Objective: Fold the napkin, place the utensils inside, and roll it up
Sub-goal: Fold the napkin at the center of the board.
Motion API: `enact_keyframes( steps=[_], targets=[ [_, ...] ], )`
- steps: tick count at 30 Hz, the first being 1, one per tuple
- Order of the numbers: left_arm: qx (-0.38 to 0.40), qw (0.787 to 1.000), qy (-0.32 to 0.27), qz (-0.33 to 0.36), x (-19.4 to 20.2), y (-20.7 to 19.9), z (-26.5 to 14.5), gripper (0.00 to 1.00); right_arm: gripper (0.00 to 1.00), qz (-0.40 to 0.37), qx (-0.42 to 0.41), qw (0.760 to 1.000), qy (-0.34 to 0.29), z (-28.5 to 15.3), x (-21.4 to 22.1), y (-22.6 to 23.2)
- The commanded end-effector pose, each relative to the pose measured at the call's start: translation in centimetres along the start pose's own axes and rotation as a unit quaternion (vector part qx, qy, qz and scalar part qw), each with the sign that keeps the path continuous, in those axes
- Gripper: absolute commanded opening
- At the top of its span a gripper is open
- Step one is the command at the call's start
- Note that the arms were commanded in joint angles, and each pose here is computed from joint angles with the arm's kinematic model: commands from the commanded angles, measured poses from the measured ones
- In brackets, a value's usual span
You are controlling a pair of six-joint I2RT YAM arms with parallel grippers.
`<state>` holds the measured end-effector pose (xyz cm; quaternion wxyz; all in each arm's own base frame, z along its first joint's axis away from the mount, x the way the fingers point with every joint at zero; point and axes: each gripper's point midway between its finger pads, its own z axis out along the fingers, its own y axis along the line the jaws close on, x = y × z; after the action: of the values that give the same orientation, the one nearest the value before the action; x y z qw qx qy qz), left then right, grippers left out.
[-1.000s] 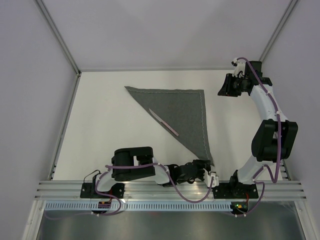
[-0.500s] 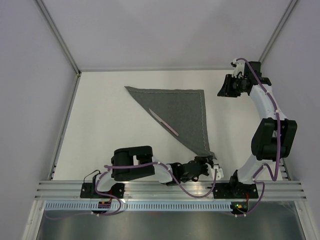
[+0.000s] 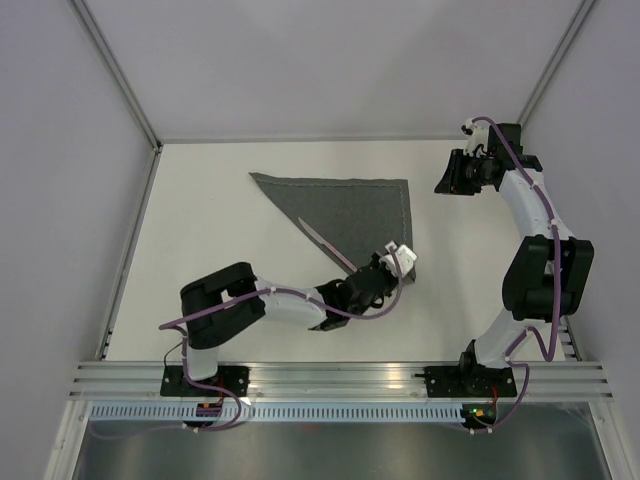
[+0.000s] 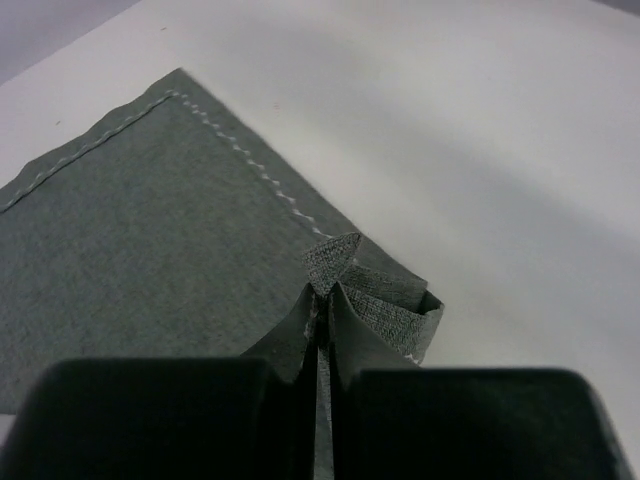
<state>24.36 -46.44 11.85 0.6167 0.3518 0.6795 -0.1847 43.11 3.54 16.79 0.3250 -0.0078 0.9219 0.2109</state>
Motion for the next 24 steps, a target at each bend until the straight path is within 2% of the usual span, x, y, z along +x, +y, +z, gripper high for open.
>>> enact_keyframes(
  steps=[1, 8, 14, 24],
  targets=[
    [-0.061, 0.989, 0.009, -0.135, -0.8, 4.4, -0.1, 0.02, 0.33, 0.005, -0.004, 1.000, -0.005, 0.2, -0.3, 0.1],
    [-0.151, 0.959, 0.061, -0.234, 3.2, 13.1, -0.6, 0.02, 0.34, 0.004, -0.005, 1.000, 0.001, 0.5, -0.1, 0.3],
    [-0.193, 0.938, 0.074, -0.280, 5.0, 18.1, -1.1, 0.02, 0.33, -0.002, -0.003, 1.000, 0.006, 1.0, 0.1, 0.5],
    [-0.226, 0.918, 0.085, -0.316, 6.7, 22.2, -1.3, 0.02, 0.33, -0.013, 0.001, 1.000, 0.016, 1.7, 0.6, 1.0]
  ],
)
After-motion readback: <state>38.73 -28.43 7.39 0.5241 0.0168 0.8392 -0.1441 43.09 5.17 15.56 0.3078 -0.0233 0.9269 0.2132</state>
